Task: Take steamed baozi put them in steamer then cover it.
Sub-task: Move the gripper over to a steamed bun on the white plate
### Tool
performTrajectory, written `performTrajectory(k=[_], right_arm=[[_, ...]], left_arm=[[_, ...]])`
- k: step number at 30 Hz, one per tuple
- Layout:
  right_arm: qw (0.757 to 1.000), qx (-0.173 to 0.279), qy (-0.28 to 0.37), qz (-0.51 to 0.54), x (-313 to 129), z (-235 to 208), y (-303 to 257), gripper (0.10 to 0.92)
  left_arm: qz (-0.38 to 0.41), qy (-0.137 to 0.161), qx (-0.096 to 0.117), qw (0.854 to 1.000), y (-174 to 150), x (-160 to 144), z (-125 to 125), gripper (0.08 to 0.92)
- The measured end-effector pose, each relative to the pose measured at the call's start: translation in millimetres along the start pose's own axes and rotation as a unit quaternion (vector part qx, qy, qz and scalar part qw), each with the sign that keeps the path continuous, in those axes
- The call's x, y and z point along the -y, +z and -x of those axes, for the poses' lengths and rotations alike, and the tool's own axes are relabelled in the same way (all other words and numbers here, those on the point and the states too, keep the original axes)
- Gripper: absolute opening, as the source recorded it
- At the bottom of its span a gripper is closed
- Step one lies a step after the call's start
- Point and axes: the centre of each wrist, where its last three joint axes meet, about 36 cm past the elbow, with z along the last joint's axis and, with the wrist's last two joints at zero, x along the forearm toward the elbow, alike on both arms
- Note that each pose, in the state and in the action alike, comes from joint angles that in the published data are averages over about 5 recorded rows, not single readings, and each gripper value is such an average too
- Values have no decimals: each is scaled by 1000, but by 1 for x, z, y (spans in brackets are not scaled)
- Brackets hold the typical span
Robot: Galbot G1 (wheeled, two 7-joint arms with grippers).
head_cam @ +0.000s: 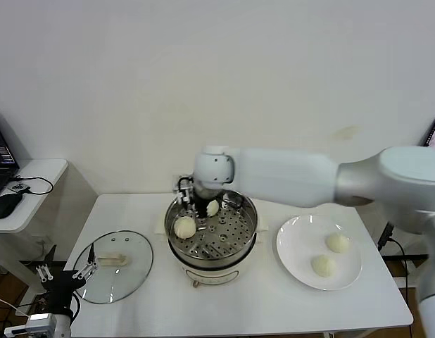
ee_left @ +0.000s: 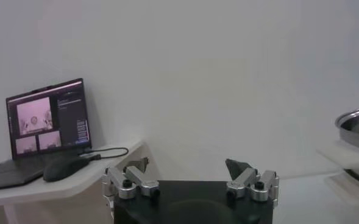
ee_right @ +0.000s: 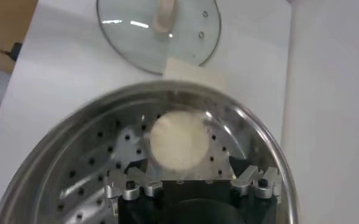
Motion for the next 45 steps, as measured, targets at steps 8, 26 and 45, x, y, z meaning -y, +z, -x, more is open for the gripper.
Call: performTrajectory(k=[8,26,45], right_arm=[[1000,-21,-14,-8,-31,-58,95,823],[996,-86,-28,2,-151,-54,251,823],[994,-103,-33,28,-203,21,304,823]], left_arm=[[5,7,-3,1000,2,2,-2,823],[13,16,-11,1000,7,11,-11,823],[19,9,-17,1000,10,10,-16,823]])
